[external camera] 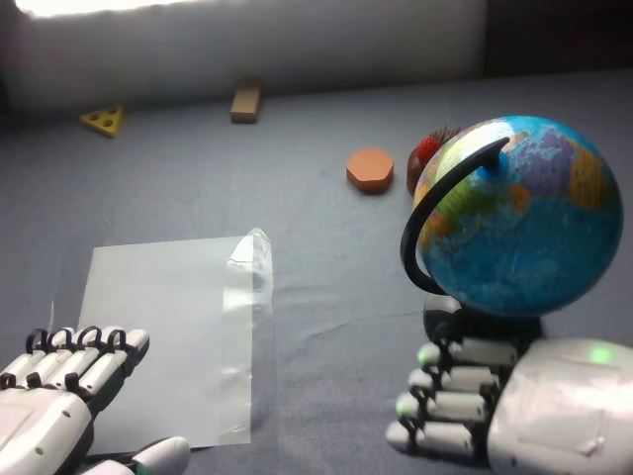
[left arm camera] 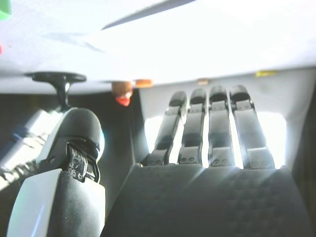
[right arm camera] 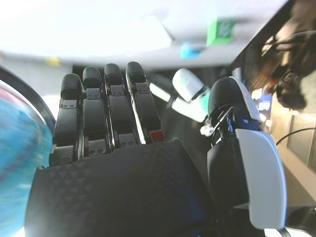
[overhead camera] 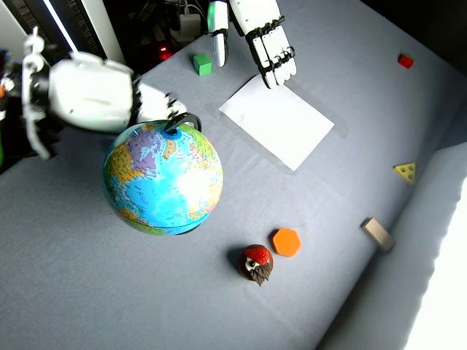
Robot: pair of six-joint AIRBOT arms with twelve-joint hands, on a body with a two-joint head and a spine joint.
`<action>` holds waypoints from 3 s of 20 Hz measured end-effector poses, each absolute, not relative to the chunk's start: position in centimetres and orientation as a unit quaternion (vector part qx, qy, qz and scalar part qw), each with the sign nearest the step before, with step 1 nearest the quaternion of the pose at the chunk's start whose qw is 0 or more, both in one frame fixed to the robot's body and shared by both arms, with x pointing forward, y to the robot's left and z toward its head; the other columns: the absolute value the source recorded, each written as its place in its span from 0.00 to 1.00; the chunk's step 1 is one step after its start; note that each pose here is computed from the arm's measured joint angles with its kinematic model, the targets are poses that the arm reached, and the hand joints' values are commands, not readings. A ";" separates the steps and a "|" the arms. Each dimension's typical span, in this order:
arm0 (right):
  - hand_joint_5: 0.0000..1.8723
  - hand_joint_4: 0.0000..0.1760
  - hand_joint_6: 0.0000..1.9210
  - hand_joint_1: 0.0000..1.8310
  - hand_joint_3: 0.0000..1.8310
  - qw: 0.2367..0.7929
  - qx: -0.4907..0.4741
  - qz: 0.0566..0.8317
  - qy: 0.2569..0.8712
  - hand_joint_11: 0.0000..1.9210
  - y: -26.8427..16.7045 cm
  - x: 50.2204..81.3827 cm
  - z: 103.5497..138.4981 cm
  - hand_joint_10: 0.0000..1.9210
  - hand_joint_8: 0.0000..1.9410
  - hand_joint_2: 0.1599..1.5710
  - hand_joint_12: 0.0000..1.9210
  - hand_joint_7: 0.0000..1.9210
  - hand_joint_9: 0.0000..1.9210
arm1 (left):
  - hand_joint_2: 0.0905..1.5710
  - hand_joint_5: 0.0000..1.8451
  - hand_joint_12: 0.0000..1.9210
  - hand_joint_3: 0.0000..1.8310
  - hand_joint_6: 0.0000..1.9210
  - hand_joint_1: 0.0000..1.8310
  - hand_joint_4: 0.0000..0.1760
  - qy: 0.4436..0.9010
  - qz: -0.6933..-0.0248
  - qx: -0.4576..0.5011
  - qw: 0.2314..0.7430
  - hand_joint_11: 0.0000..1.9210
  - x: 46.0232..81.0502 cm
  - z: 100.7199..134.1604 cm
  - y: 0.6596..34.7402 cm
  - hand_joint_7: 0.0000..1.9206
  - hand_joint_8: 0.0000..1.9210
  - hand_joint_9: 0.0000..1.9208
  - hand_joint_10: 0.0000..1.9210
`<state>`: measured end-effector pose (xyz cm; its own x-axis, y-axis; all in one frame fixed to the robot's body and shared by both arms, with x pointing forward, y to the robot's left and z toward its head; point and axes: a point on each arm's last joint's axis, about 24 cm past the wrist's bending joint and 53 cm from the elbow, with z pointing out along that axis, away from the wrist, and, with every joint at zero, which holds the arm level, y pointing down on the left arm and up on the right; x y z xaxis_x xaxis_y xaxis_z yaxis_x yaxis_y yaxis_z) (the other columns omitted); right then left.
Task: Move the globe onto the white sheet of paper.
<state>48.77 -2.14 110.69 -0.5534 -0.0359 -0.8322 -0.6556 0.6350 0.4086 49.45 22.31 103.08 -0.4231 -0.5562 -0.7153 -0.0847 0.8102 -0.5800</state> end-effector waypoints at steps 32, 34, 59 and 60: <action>0.03 0.00 0.00 0.00 0.00 0.418 -0.126 0.241 0.867 0.00 -15.5 58.4 107.7 0.00 0.00 0.74 0.00 0.01 0.00 | 0.77 0.00 0.00 0.01 0.00 0.00 0.00 0.818 -0.242 -0.201 0.481 0.00 49.6 102.0 21.9 0.00 0.00 0.00 0.00; 0.03 0.00 0.00 0.00 0.00 0.422 -0.125 0.231 0.868 0.00 -16.0 59.9 107.5 0.00 0.00 0.74 0.00 0.01 0.00 | 0.77 0.00 0.00 0.01 0.00 0.00 0.00 0.818 -0.241 -0.202 0.481 0.00 49.6 102.0 21.9 0.00 0.00 0.00 0.00; 0.03 0.00 0.00 0.00 0.00 0.353 -0.211 0.258 0.874 0.00 -12.9 59.6 107.1 0.00 0.00 0.73 0.00 0.00 0.00 | 0.79 0.00 0.00 0.01 0.00 0.00 0.00 0.817 -0.243 -0.204 0.482 0.00 49.4 102.8 21.9 0.00 0.00 0.00 0.00; 0.03 0.00 0.00 0.00 0.00 0.355 -0.212 0.254 0.874 0.00 -13.2 59.7 107.2 0.00 0.00 0.73 0.00 0.00 0.00 | 0.79 0.00 0.00 0.01 0.00 0.00 0.00 0.817 -0.243 -0.205 0.480 0.00 49.3 102.7 21.9 0.00 0.00 0.00 0.00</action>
